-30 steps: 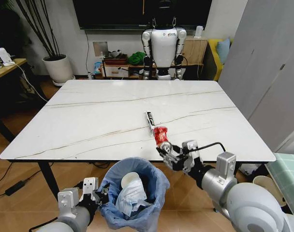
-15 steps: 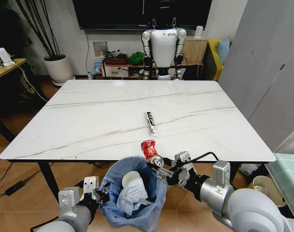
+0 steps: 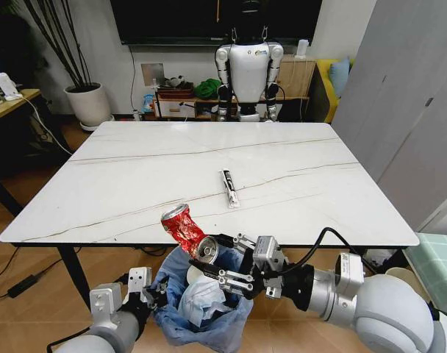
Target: Pick up the trash bin and place the trash from the table into it.
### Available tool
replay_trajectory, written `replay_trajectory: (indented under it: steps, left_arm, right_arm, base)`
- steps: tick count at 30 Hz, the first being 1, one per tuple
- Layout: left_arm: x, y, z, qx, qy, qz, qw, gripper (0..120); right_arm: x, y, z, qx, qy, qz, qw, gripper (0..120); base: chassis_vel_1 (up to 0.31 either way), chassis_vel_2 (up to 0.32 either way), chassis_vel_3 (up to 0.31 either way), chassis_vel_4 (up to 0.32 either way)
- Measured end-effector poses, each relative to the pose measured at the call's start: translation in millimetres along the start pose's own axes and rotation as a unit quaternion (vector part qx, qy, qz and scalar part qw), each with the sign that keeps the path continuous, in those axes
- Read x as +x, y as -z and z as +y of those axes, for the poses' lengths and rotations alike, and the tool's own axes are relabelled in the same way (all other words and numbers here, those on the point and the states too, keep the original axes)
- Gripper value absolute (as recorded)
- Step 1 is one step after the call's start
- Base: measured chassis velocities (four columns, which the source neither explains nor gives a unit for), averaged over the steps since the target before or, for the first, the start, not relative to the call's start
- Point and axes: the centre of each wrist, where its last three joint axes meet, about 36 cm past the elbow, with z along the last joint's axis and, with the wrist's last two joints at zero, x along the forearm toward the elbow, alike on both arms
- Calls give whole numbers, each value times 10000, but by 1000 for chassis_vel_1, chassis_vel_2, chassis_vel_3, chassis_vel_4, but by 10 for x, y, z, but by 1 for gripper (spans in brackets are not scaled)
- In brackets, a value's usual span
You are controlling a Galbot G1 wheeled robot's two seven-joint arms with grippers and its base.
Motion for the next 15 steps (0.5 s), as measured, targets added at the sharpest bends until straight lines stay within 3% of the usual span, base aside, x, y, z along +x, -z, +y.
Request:
replay_trajectory:
  steps: [15]
  left_arm:
    - [-5,5,-14,-50,-77,41,9999,0]
  right_arm:
    - [29,-232,-8,383,52,619,9973,46]
  base:
    - [0,0,0,0]
